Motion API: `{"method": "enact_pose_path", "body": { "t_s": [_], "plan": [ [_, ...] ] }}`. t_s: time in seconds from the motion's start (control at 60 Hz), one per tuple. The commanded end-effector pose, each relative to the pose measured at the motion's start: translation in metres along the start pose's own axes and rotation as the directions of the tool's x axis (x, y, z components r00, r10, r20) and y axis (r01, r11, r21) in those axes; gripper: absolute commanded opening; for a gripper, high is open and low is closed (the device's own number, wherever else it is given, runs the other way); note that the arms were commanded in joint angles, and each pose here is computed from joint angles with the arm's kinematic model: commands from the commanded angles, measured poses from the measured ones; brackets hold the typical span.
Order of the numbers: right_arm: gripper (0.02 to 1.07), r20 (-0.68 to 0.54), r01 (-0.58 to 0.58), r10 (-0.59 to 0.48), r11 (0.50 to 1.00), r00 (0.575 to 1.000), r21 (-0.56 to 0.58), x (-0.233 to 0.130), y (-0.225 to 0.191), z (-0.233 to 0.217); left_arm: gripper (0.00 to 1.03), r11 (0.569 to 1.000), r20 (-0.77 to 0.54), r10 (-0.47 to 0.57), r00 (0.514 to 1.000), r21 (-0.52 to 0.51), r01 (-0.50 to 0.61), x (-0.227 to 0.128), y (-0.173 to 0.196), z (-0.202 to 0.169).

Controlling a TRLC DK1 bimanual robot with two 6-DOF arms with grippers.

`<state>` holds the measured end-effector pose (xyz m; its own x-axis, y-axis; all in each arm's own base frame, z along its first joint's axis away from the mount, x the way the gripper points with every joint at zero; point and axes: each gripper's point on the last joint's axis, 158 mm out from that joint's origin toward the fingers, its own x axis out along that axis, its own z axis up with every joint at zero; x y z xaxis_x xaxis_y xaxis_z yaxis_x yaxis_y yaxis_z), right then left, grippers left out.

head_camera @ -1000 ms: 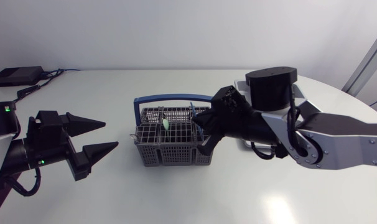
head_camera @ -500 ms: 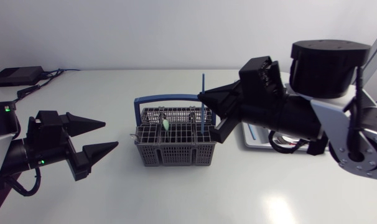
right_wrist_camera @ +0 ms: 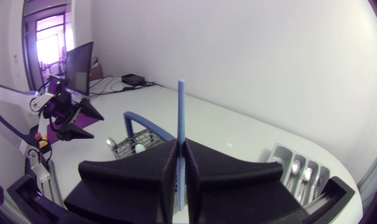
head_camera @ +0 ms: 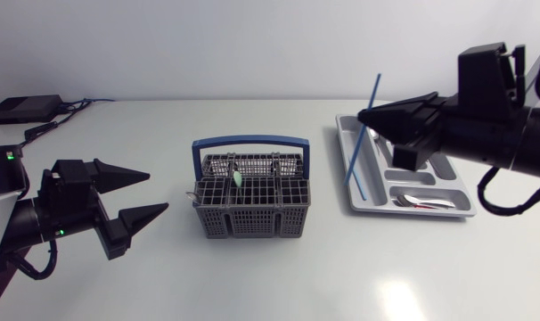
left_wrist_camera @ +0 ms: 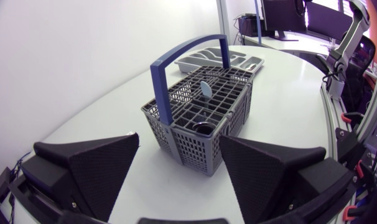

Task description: Unload the cutlery basket into the drawer organizer.

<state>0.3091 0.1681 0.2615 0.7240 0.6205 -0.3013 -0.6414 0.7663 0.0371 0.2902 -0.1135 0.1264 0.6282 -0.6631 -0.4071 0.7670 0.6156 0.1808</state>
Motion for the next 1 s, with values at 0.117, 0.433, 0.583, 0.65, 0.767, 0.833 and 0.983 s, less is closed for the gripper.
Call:
{"method": "enact_pose_path", "body": {
  "t_s": [0.117, 0.433, 0.583, 0.65, 0.767, 0.833, 0.983],
  "plan": [
    [0.08, -0.149, 0.134, -0.116, 0.985, 0.982, 0.111, 0.015, -0.077, -0.028, 0.98, 0.984, -0.052, -0.034, 0.998, 0.174, 0.042, 0.008, -0.007, 0.005],
    [0.08, -0.339, 0.252, -0.172, 0.945, 0.925, 0.209, 0.057, -0.157, -0.077, 0.99, 0.903, -0.186, -0.074, 0.98, 0.404, 0.145, 0.009, -0.019, 0.015],
    [0.08, -0.418, 0.288, -0.169, 0.926, 0.893, 0.242, 0.08, -0.186, -0.1, 0.99, 0.843, -0.274, -0.083, 0.958, 0.494, 0.214, 0.015, -0.028, 0.013],
    [0.08, -0.454, 0.297, -0.157, 0.92, 0.877, 0.255, 0.09, -0.193, -0.11, 0.99, 0.821, -0.309, -0.094, 0.946, 0.514, 0.249, 0.019, -0.03, 0.013],
    [0.08, -0.498, 0.314, -0.147, 0.91, 0.855, 0.27, 0.107, -0.206, -0.125, 0.9, 0.79, -0.337, -0.079, 0.938, 0.553, 0.266, 0.025, -0.029, 0.015],
    [0.08, -0.519, 0.324, -0.145, 0.906, 0.842, 0.272, 0.116, -0.212, -0.134, 0.79, 0.779, -0.332, -0.077, 0.94, 0.569, 0.265, 0.028, -0.027, 0.021],
    [0.08, -0.575, 0.34, -0.128, 0.899, 0.808, 0.277, 0.136, -0.224, -0.161, 0.65, 0.734, -0.351, -0.074, 0.934, 0.615, 0.289, 0.035, -0.027, 0.019]
  ]
}}
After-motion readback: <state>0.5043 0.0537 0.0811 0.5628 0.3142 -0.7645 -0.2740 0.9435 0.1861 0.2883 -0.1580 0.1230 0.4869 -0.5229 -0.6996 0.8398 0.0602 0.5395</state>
